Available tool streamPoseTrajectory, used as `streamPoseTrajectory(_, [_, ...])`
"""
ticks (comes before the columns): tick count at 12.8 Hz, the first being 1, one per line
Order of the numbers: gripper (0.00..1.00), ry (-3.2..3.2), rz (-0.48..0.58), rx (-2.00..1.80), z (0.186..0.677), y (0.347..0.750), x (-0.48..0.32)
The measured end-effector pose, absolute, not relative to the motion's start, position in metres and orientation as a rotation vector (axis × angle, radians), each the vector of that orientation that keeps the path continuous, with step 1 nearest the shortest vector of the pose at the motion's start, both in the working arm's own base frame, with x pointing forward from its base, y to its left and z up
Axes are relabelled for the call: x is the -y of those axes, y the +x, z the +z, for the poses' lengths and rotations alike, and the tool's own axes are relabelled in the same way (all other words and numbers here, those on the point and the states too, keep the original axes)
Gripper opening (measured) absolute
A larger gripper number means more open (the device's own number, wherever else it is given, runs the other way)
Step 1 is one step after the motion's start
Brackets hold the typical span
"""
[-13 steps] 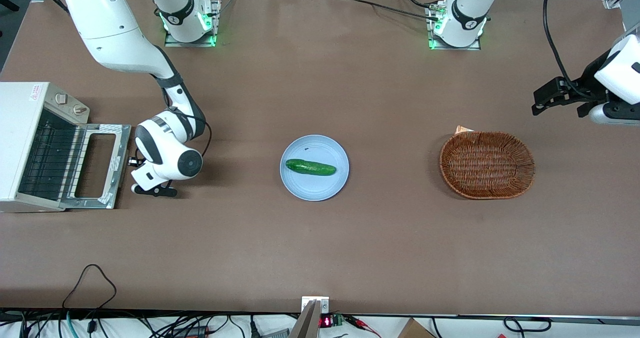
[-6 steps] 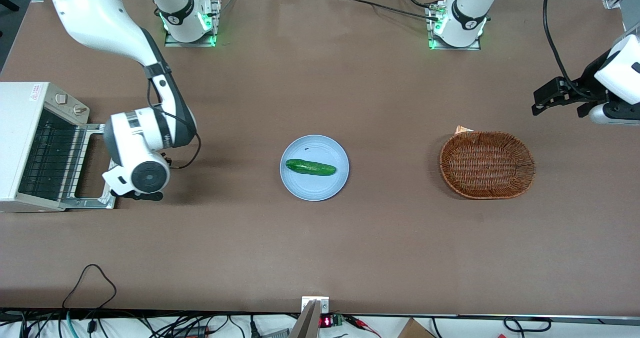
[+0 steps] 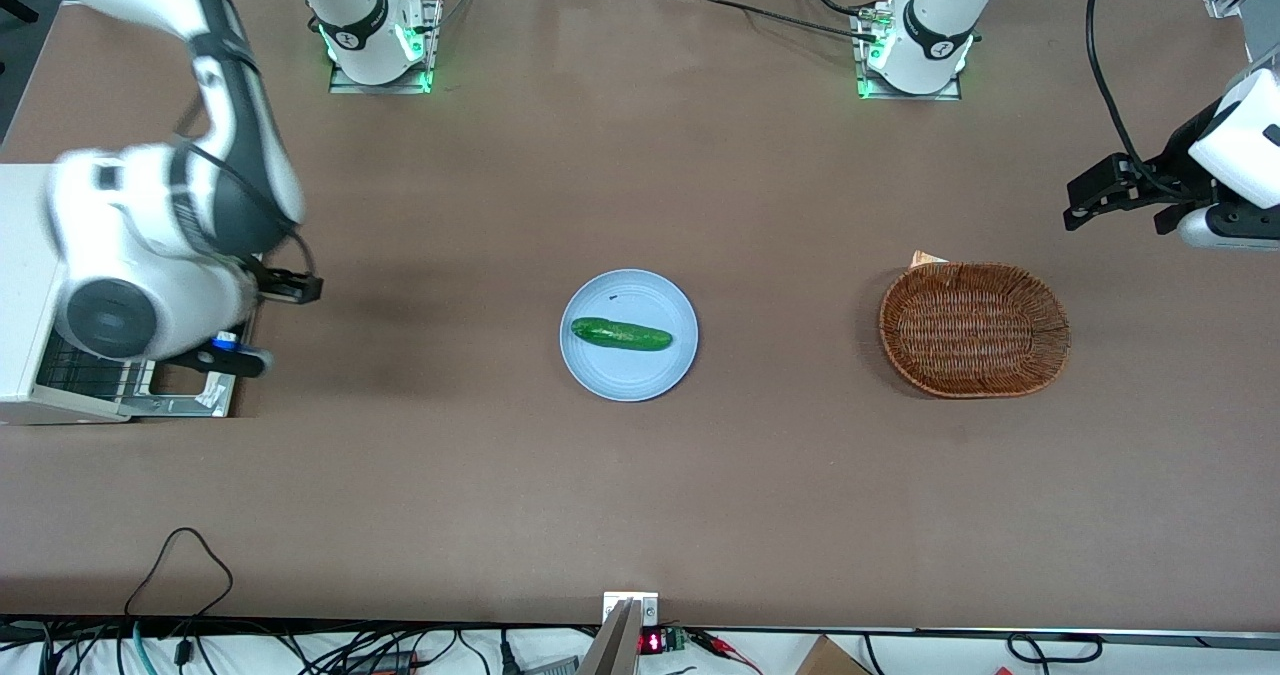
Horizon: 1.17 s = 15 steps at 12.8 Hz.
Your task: Open oven door with right arm only
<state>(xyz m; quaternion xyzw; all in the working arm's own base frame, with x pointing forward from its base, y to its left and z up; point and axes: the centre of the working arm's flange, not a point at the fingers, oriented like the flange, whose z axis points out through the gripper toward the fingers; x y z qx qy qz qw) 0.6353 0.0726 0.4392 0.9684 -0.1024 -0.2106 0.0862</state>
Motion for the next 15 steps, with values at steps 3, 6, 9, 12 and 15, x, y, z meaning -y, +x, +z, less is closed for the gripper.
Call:
streamPoseTrajectory(3, [1.00,3.017,-0.533,0.304,0.498,0.628,-0.033])
streamPoseTrajectory(6, [1.00,3.076,-0.373,0.328,0.539,0.624,-0.008])
streamPoseTrajectory(9, [1.00,3.130,-0.342,0.321,0.547,0.624,-0.007])
streamPoseTrajectory(12, [1.00,3.153,-0.246,0.318,0.542,0.619,-0.007])
streamPoseTrajectory(15, [1.00,3.169,-0.076,0.287,0.544,0.584,-0.011])
